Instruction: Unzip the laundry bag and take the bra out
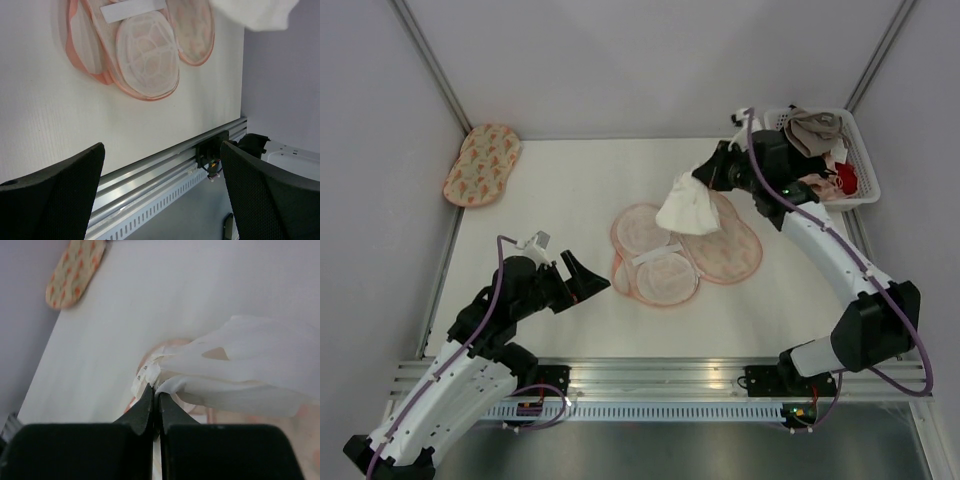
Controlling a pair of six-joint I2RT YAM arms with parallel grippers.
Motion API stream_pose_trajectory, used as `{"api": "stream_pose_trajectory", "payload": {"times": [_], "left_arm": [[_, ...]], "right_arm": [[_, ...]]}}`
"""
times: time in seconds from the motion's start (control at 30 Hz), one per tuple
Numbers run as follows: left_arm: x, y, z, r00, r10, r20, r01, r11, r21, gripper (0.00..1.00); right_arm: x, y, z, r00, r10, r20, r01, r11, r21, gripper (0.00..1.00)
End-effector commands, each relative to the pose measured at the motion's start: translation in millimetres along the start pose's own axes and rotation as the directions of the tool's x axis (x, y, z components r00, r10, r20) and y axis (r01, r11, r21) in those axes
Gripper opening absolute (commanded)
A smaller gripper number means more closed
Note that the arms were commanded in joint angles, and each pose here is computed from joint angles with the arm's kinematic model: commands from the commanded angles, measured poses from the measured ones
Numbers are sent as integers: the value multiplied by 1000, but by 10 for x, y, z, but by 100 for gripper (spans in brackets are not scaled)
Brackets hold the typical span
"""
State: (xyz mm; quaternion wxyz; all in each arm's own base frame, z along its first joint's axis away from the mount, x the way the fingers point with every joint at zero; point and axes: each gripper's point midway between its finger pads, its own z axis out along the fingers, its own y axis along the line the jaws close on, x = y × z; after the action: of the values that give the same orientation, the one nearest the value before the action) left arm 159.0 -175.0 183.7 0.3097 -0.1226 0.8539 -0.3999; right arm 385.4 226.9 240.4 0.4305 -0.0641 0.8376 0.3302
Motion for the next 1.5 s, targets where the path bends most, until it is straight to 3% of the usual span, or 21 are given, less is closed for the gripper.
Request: {"api": "stream_pose_trajectory", "payload": {"times": [0.0, 0.2, 0.23, 0.37, 0.47, 0.5, 0.63, 0.67, 0.7, 0.77, 0.83, 0.9, 1.0, 1.07, 1.13, 1.17, 1.23, 1.27, 1.3, 1.47], "left_arm": [[1, -39, -16, 1000, 4, -6, -4, 1000, 13, 100], [0, -65, -25, 1000, 4, -12, -4, 1000, 18, 100], [-7, -77, -31, 1000, 4, -13, -3, 1000, 16, 100], [-36, -121, -69, 1000, 8, -10, -7, 1000, 16, 100], [-63, -148, -96, 1000, 7, -5, -7, 1000, 12, 100], [-77, -160, -103, 1000, 9, -1, -9, 1000, 13, 100], [-79, -170, -112, 1000, 2, 0, -2, 1000, 14, 100], [-77, -173, -118, 1000, 2, 0, -2, 1000, 16, 100], [-70, -164, -119, 1000, 2, -1, -2, 1000, 15, 100], [-60, -158, -117, 1000, 2, -5, -2, 1000, 14, 100], [-58, -158, -129, 1000, 6, -3, -6, 1000, 18, 100], [-57, -161, -131, 1000, 9, -2, -9, 1000, 21, 100], [-53, -155, -126, 1000, 15, -3, -15, 1000, 22, 100], [-51, -168, -121, 1000, 16, -4, -16, 999, 32, 100], [-30, -169, -107, 1000, 17, -12, -17, 999, 42, 100], [-25, -171, -102, 1000, 18, -13, -17, 999, 45, 100], [-1, -166, -101, 1000, 21, -22, -20, 998, 51, 100], [3, -163, -96, 1000, 21, -23, -20, 998, 52, 100], [13, -161, -95, 999, 24, -27, -23, 998, 54, 100], [68, -157, -119, 999, 22, -39, -19, 997, 73, 100]], "right_arm": [[-853, -437, -455, 972, -2, 237, -54, 972, 229, 0], [-1987, -1606, -1244, 820, 29, 571, -318, 854, 413, 1], [-2054, -1984, -1345, 787, 53, 615, -402, 799, 447, 0], [-2380, -2673, -1483, 710, 86, 699, -510, 747, 427, 0], [-2156, -3332, -1223, 739, 156, 656, -568, 668, 481, 0], [-1867, -3636, -1033, 758, 216, 615, -595, 616, 516, 0], [-1252, -4033, -727, 745, 363, 560, -659, 528, 536, 1], [-1084, -4106, -719, 736, 381, 560, -674, 490, 553, 6], [-1014, -4107, -715, 734, 393, 555, -678, 479, 557, 19], [-1023, -4065, -844, 739, 366, 565, -672, 459, 582, 59], [-1258, -3833, -1083, 776, 272, 570, -622, 485, 615, 73], [-1413, -3600, -1270, 797, 193, 573, -581, 506, 638, 98], [-1782, -2807, -1765, 788, 30, 616, -515, 580, 631, 98], [-1697, -2579, -1860, 813, -15, 583, -466, 583, 665, 98], [-1605, -2182, -1873, 844, -26, 535, -397, 639, 658, 98], [-1402, -2147, -1826, 868, -4, 497, -383, 630, 675, 98], [-1140, -1774, -1741, 894, 9, 448, -332, 685, 648, 98], [-773, -1821, -1657, 912, 56, 406, -339, 660, 670, 98], [-660, -1578, -1647, 912, 50, 408, -324, 697, 639, 98], [507, -1603, -1461, 917, 236, 323, -390, 703, 595, 98]]}}
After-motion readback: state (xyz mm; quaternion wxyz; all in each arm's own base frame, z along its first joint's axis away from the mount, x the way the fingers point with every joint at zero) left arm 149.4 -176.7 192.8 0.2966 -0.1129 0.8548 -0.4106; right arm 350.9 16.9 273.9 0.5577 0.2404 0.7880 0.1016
